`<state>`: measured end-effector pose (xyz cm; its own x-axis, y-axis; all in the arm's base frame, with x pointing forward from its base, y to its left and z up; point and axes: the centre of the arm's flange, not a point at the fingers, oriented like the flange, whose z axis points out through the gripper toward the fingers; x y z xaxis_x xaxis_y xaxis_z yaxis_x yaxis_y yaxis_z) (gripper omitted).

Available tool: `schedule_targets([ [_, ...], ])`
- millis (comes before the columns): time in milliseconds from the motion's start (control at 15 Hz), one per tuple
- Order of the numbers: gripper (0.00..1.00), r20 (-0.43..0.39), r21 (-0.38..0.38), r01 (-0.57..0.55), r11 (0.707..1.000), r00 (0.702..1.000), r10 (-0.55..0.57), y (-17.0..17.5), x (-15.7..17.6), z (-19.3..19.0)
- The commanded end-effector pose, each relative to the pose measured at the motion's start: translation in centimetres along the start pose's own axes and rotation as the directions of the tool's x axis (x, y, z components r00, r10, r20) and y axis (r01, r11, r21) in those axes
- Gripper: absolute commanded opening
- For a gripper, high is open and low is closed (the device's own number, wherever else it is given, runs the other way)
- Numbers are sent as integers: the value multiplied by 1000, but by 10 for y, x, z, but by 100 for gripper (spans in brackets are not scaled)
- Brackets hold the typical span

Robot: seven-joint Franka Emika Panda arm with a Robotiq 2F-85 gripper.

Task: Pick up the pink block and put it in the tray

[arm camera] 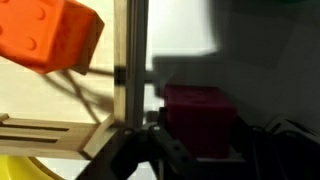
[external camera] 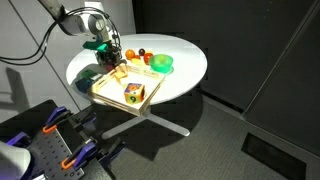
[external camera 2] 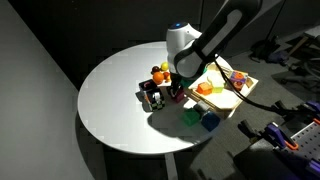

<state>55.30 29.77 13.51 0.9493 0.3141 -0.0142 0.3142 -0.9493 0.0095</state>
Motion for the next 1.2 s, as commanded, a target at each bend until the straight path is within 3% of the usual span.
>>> schedule_targets([
  [0,32,-6,-17,-4,1000,1000,4,0,2,-13],
  [467,29,42,-43,-30,999,999,32,17,-5,-33],
  [1133,29,51,22,-55,998,997,54,38,-8,-71],
])
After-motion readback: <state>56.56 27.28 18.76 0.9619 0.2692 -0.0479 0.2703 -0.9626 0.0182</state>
